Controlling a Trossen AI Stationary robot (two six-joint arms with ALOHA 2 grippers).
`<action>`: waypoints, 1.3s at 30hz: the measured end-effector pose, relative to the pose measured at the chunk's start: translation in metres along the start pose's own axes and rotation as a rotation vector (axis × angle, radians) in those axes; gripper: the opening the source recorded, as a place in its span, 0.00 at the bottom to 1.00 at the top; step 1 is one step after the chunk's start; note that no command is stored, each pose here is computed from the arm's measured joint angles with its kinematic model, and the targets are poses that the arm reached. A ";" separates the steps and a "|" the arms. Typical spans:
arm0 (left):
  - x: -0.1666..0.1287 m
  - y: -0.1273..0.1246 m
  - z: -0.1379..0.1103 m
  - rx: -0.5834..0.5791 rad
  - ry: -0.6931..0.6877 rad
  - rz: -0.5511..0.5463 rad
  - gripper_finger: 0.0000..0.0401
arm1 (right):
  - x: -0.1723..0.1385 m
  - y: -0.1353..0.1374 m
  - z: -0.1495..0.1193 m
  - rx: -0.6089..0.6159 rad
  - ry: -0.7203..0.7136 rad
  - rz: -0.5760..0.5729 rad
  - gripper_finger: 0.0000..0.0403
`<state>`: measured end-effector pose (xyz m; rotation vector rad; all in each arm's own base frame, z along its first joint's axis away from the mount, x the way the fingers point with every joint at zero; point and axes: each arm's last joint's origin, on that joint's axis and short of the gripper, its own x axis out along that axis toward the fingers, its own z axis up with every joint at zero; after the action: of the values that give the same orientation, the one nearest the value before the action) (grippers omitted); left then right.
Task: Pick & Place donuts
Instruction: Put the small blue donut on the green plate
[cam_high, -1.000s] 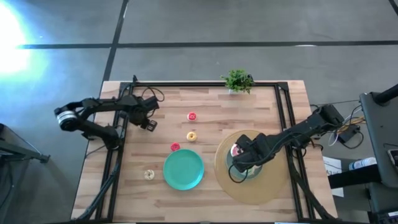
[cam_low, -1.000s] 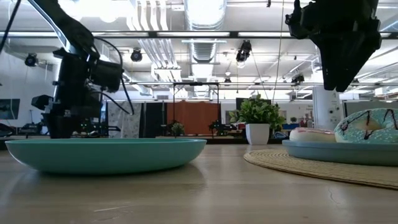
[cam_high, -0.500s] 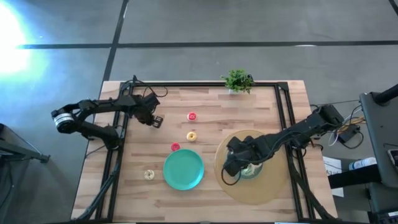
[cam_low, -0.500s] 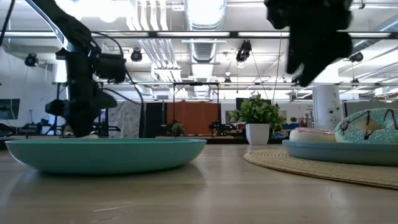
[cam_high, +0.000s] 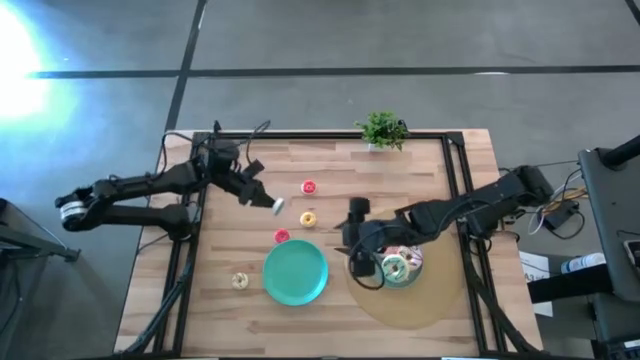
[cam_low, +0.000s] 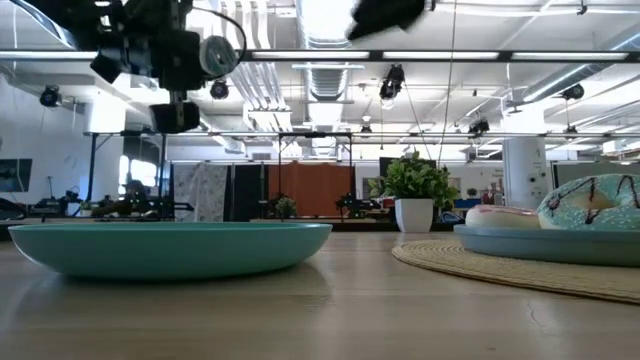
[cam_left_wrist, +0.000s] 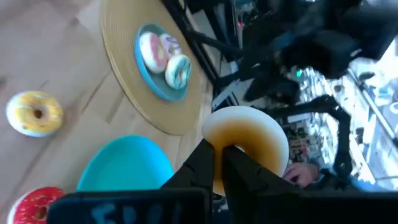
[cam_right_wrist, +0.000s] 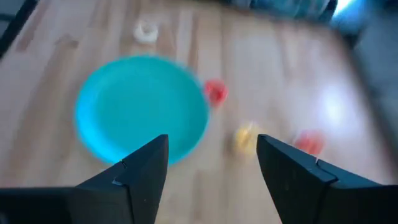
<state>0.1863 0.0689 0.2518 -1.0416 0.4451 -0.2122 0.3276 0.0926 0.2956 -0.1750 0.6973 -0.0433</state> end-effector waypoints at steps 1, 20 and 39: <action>0.004 -0.002 -0.003 -0.001 0.008 0.007 0.00 | -0.001 -0.002 0.006 -0.055 -0.030 -0.022 0.59; 0.106 -0.029 0.018 0.099 0.094 -0.076 0.00 | 0.001 -0.030 0.023 -0.256 -0.063 -0.060 0.62; 0.135 -0.026 0.036 0.124 0.173 -0.067 0.00 | 0.004 -0.028 0.014 -0.139 -0.013 -0.015 0.51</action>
<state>0.3237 0.0335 0.2554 -0.9205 0.5466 -0.3873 0.3403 0.0670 0.3080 -0.3135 0.6862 -0.0078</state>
